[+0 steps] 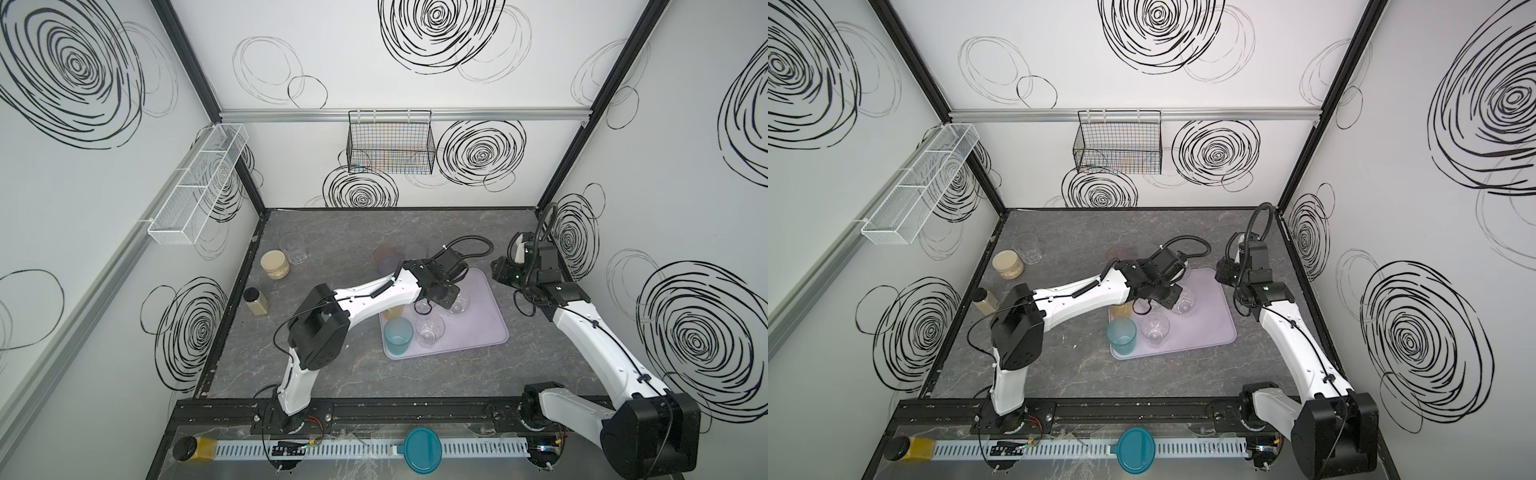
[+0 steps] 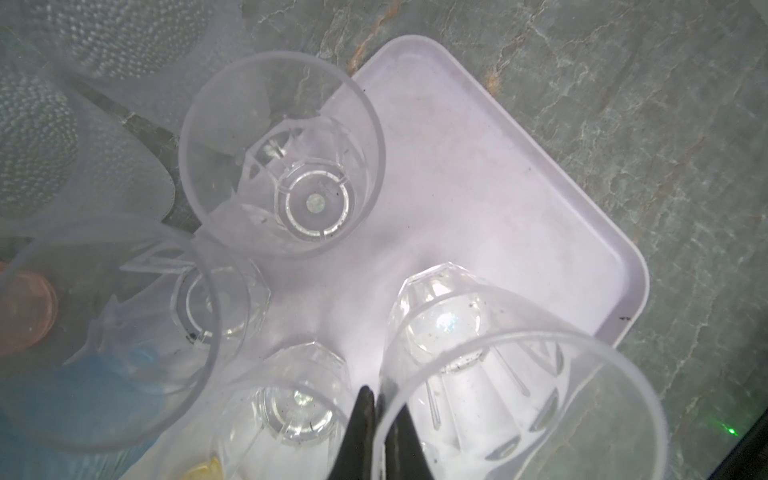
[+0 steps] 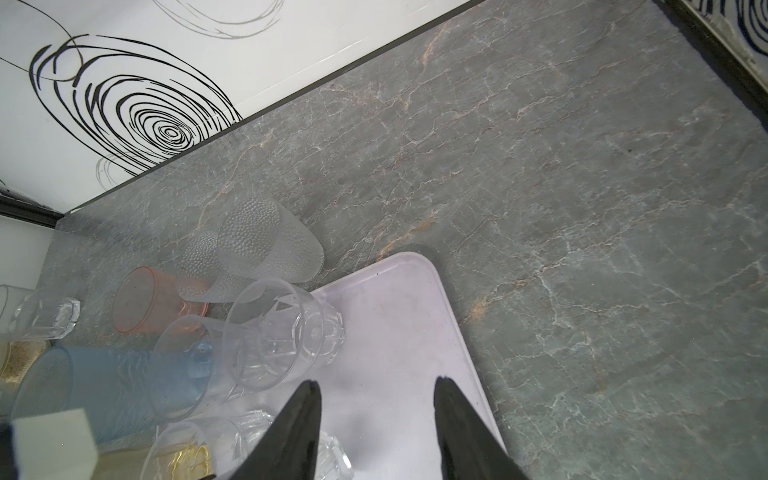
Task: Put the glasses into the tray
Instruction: 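Carry the held clear glass with the left gripper over the tray, then lower the clear glass onto the tray and open the left gripper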
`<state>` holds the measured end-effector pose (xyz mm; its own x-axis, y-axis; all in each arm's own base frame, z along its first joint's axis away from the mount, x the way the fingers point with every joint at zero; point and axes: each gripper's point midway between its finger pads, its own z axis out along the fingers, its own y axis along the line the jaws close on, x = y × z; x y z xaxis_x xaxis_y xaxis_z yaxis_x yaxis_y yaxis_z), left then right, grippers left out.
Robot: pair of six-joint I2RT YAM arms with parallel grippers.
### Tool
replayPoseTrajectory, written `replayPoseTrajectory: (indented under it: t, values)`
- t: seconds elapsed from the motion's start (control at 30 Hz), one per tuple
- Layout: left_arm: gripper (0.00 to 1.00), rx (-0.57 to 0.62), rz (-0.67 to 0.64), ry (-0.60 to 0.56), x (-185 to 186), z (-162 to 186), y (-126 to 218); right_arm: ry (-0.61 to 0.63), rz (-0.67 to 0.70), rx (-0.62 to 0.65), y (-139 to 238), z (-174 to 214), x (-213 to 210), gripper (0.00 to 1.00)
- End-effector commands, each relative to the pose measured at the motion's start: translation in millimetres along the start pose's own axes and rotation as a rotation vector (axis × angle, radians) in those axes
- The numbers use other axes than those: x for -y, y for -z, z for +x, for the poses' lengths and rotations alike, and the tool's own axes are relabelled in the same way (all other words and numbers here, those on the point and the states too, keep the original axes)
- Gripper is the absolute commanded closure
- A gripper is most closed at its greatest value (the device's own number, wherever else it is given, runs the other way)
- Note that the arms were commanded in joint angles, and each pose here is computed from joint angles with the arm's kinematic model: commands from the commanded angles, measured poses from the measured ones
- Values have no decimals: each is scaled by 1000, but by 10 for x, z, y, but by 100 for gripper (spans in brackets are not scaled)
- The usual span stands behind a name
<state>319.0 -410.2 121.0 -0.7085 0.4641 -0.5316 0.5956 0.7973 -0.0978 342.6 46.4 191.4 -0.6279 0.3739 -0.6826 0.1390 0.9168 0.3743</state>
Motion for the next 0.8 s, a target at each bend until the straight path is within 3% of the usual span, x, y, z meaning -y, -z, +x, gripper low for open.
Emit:
replayPoseTrajectory:
  t: [0.0, 0.43, 0.57, 0.77]
  values:
    - [100, 17, -15, -35, 15, -125, -7, -12, -18, 11, -36, 5, -14, 51]
    - [100, -43, -42, -22, -104, -19, -153, -17, -46, -4, -96, 46, -70, 51]
    - [92, -35, -48, -7, -162, -75, -150, -11, -45, -13, -101, 76, -84, 51]
    - [92, -34, -58, 2, -234, -118, -177, -8, -47, -17, -95, 87, -101, 51]
